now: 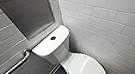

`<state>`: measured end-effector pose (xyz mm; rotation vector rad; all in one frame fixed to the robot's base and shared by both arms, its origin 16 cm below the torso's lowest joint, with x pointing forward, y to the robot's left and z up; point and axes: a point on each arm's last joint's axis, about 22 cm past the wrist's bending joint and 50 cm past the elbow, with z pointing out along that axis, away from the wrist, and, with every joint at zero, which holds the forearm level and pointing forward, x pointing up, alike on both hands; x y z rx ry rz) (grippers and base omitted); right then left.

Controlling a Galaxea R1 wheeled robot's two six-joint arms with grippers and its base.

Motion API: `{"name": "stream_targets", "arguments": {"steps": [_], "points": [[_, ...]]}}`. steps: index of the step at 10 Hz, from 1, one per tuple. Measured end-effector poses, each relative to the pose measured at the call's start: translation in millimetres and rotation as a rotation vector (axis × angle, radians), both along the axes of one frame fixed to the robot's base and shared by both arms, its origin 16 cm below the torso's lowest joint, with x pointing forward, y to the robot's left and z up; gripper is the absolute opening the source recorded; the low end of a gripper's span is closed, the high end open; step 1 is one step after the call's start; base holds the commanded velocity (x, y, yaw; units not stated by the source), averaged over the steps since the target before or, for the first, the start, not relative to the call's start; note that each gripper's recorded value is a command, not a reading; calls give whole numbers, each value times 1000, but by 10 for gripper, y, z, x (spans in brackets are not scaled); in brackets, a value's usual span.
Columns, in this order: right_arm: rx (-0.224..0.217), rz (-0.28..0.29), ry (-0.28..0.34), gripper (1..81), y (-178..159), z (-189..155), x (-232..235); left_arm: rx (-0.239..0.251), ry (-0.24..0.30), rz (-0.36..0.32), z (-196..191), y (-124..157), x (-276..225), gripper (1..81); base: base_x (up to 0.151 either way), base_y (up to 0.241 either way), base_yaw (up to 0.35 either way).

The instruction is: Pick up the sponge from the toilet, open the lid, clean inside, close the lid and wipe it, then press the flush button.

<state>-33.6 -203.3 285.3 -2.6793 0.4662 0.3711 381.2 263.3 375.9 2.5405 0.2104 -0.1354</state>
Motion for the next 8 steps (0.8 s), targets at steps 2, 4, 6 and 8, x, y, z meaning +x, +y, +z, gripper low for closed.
{"name": "stream_targets", "arguments": {"steps": [2, 4, 6, 8], "points": [[16, -3, 1, 10, 155, 5, -5, 44, 118, -67, -230, 161, -1137, 811, 0, 0, 0], [4, 4, 2, 10, 57, -5, -12, 121, 223, -108, -411, 472, -2062, 811, 0, 0, 0], [9, 1, 11, 10, 104, 31, -85, 146, 304, -146, -480, 485, -2889, 811, 0, 0, 0], [44, -17, 34, 10, 413, 131, -231, 137, 370, -214, -437, 357, -3679, 811, 0, 0, 0]]}}
